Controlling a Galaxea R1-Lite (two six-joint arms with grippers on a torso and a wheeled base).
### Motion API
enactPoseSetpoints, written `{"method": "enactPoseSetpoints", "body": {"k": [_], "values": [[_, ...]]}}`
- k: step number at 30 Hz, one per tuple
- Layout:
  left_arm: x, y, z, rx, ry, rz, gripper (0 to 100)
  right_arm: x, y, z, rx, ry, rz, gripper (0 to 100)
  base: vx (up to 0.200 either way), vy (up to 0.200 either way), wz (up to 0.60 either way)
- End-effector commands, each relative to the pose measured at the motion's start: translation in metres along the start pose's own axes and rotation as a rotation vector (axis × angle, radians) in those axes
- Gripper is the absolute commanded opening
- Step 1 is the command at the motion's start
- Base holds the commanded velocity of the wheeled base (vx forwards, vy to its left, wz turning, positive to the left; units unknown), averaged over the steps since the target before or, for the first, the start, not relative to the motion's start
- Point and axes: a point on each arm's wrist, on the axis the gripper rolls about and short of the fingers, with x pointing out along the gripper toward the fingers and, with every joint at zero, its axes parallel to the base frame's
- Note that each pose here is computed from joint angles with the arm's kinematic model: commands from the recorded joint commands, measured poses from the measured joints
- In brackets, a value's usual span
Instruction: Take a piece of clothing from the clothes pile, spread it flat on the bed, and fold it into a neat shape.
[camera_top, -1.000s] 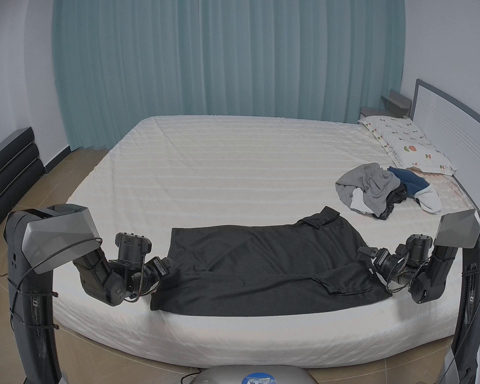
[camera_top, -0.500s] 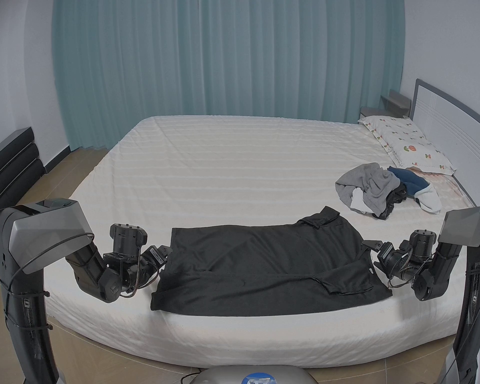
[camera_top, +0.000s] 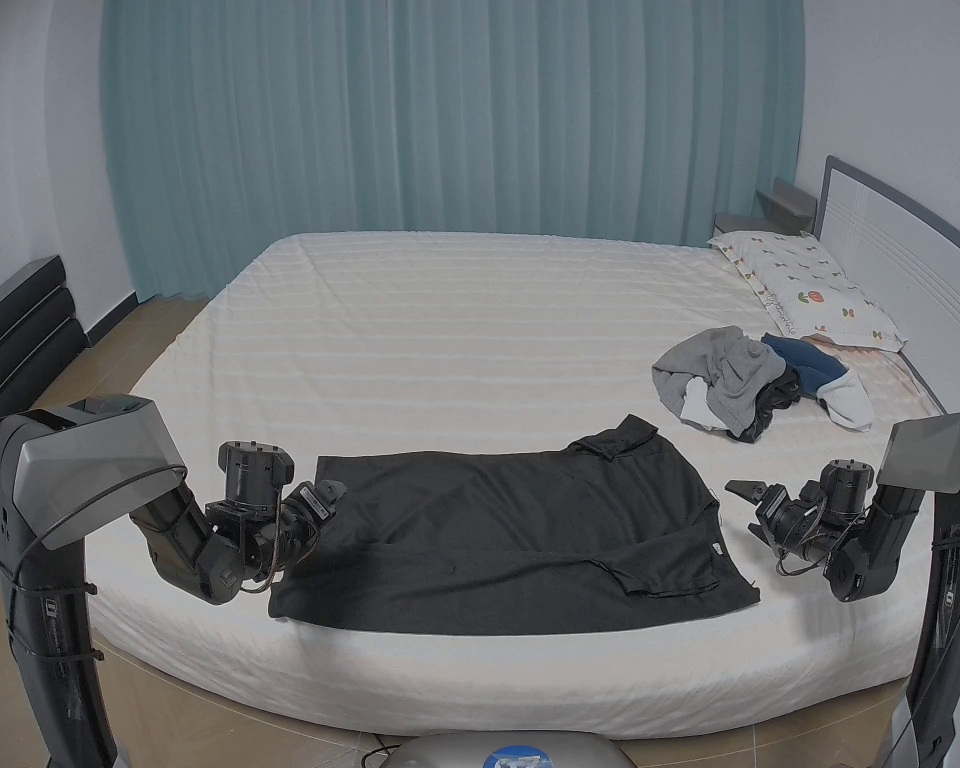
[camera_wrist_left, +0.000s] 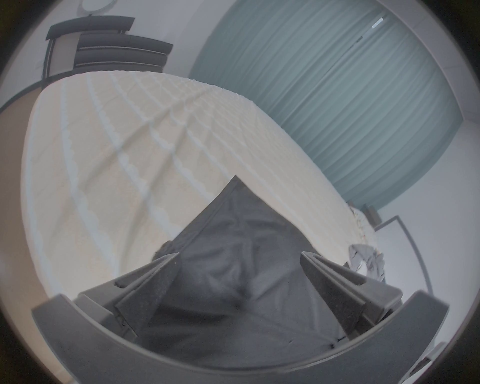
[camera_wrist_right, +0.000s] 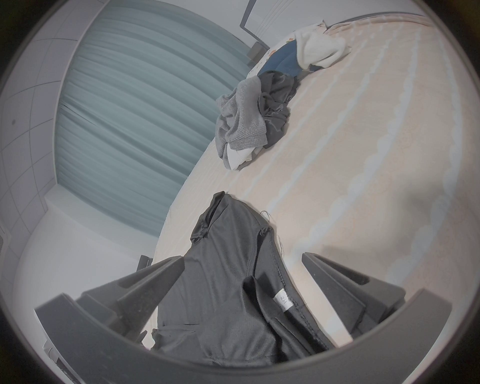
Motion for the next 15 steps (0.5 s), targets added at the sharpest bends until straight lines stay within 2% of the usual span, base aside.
{"method": "enactPoseSetpoints", "body": {"k": [1, 4, 13, 15], "values": [[-0.001, -0.005, 0.007, -0.052, -0.043, -0.034, 100, 0.0, 0.0, -0.001, 0.001, 0.005, -0.001, 100, 0.0, 0.0, 0.0], [-0.002, -0.006, 0.014, -0.072, -0.066, -0.051, 100, 0.0, 0.0, -0.001, 0.001, 0.005, -0.001, 100, 0.0, 0.0, 0.0], [0.005, -0.006, 0.02, -0.082, -0.078, -0.057, 100, -0.001, -0.001, -0.003, 0.002, 0.01, -0.005, 100, 0.2, 0.0, 0.0], [0.01, -0.003, 0.025, -0.09, -0.091, -0.052, 100, 0.0, -0.001, -0.004, 0.002, 0.014, -0.005, 100, 0.0, 0.0, 0.0]]}}
